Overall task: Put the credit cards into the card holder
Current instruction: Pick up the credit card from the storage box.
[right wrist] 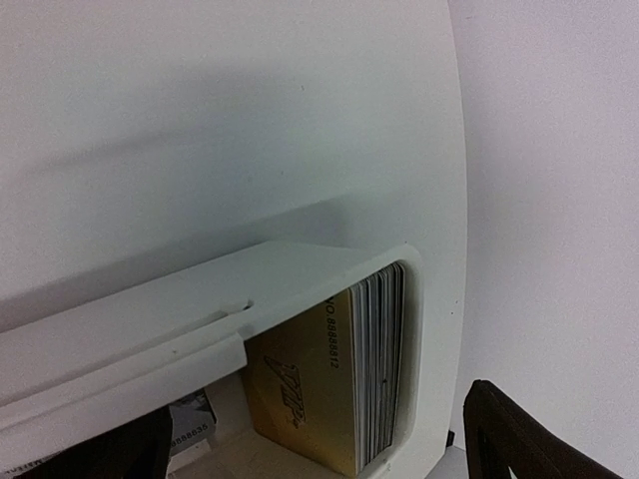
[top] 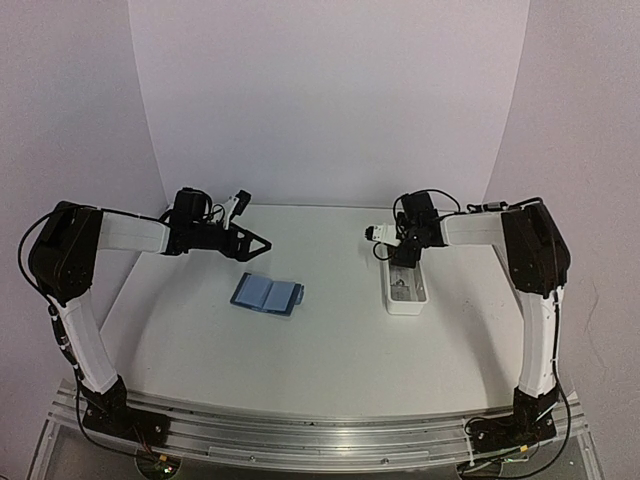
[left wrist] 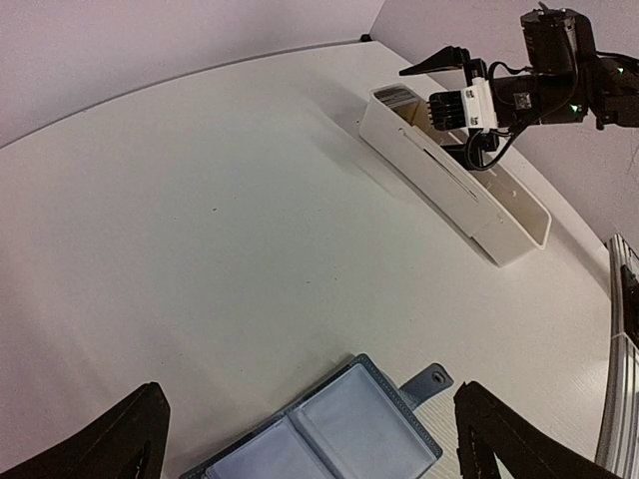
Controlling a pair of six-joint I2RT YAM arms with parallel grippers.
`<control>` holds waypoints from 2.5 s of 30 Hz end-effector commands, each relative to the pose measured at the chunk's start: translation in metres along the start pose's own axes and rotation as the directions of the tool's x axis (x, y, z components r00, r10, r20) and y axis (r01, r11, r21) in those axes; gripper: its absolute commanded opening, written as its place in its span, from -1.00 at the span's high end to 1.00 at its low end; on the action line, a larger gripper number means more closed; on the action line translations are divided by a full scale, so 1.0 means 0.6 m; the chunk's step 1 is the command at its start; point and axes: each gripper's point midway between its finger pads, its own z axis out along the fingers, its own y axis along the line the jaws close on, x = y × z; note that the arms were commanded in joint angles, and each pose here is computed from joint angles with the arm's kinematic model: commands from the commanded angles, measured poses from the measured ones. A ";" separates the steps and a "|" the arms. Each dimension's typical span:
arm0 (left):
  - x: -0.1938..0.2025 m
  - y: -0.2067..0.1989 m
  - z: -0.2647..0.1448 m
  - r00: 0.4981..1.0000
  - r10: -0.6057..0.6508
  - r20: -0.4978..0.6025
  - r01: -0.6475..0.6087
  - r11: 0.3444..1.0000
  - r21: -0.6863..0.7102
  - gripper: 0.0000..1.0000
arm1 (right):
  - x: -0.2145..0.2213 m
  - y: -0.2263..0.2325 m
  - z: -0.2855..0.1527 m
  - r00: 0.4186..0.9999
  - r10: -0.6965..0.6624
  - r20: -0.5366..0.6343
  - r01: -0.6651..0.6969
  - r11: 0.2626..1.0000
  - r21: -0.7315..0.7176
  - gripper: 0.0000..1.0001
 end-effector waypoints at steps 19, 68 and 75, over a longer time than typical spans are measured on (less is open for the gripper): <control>-0.002 0.003 0.001 0.999 0.036 0.000 -0.036 0.999 0.002 -0.99 | 0.009 -0.002 0.071 0.997 -0.074 0.011 0.075 0.992 -0.097 -0.76; -0.003 -0.003 -0.004 0.999 0.031 0.011 -0.031 0.999 0.010 -0.99 | 0.002 -0.070 0.002 0.997 0.060 0.050 -0.054 0.992 -0.117 -0.01; -0.005 -0.004 -0.005 0.999 0.032 0.014 -0.032 0.999 0.011 -0.99 | -0.001 -0.084 -0.012 0.996 0.066 0.055 -0.060 0.994 -0.096 0.01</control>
